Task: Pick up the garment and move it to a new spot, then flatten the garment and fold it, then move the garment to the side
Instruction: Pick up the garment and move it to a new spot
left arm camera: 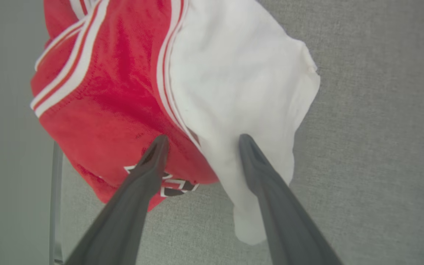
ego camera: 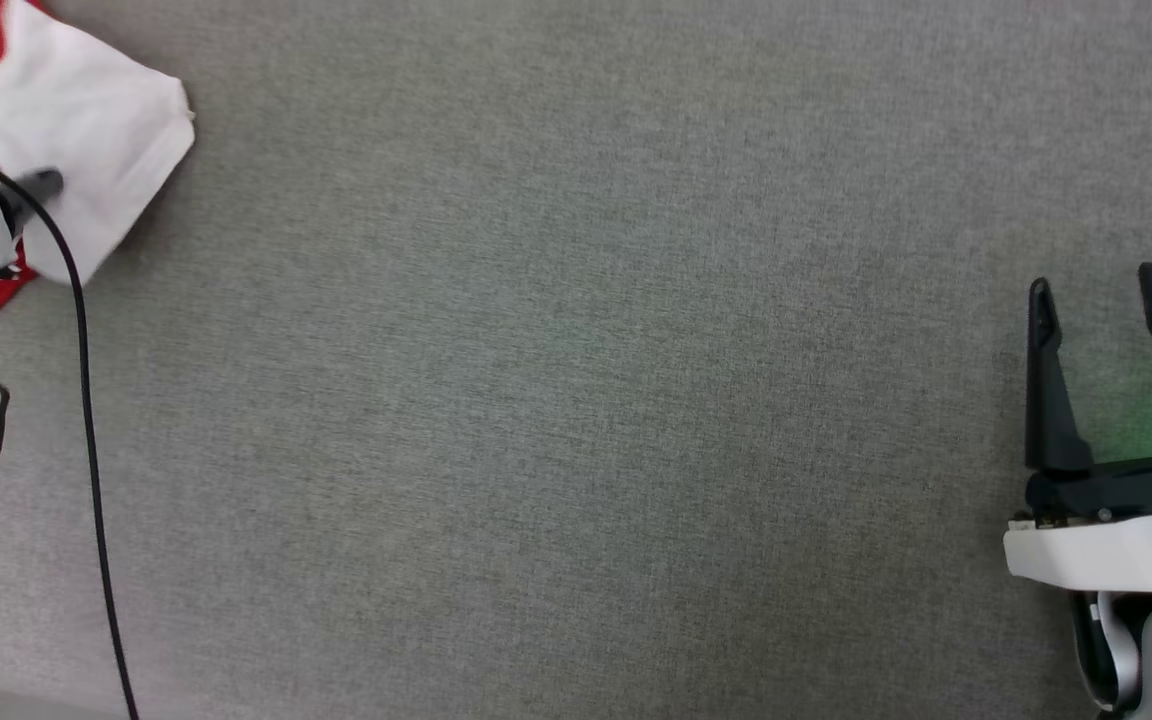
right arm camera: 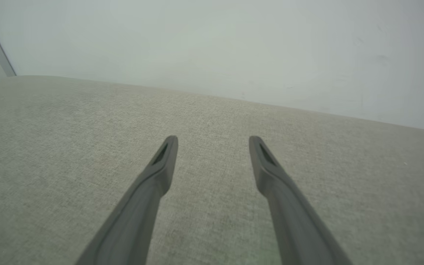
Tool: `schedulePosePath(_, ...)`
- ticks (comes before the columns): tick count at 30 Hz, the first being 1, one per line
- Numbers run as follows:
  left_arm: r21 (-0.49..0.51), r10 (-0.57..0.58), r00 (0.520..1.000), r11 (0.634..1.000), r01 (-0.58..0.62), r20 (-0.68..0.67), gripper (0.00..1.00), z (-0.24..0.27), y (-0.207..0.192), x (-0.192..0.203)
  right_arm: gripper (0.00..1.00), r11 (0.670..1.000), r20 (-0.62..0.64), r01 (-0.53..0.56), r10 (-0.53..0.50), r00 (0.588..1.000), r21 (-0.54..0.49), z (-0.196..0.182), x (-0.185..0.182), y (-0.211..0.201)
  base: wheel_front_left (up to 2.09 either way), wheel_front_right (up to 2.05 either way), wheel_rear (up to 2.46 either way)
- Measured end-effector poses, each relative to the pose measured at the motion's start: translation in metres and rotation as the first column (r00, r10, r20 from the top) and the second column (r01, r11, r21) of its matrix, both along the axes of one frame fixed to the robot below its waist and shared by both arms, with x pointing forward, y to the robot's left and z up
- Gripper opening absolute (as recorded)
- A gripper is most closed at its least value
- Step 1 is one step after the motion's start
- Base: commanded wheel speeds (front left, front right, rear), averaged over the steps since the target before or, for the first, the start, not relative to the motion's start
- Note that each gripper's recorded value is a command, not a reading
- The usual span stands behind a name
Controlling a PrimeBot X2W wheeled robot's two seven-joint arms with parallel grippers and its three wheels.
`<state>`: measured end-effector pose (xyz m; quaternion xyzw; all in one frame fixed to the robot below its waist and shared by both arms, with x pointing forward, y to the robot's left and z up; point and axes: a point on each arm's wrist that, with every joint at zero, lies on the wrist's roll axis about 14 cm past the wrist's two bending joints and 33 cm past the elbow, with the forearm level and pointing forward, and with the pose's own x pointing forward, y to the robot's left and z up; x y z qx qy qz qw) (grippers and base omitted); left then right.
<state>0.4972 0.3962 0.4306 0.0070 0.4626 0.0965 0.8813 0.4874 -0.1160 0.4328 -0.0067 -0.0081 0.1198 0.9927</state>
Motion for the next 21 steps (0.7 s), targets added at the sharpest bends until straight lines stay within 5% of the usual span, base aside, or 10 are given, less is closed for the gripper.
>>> schedulePosePath(13, -0.072, 0.068, 0.977, 0.994, -0.084, -0.203, 1.0, -0.076, -0.005, -0.022, 1.0, 0.999, -0.061, 0.04, -0.041, 0.997, -0.017, -0.03, 0.004, -0.015, 0.0, 0.0, 0.0)
schedulePosePath(14, -0.071, 0.062, 0.978, 0.994, -0.078, -0.2, 0.32, -0.076, -0.006, -0.021, 1.0, 0.999, -0.06, 0.041, -0.042, 0.997, -0.018, -0.03, 0.004, -0.016, 0.0, 0.0, 0.0)
schedulePosePath(15, -0.073, 0.064, 0.98, 0.994, -0.079, -0.188, 0.0, -0.076, -0.006, -0.02, 1.0, 0.999, -0.06, 0.042, -0.043, 0.997, -0.018, -0.03, 0.005, -0.016, 0.0, 0.0, 0.0)
schedulePosePath(21, -0.009, 0.003, 0.996, 1.0, -0.004, -0.085, 0.0, -0.052, -0.004, -0.011, 1.0, 0.999, -0.048, 0.037, -0.037, 0.998, 0.001, -0.02, 0.003, -0.013, 0.0, 0.0, 0.0)
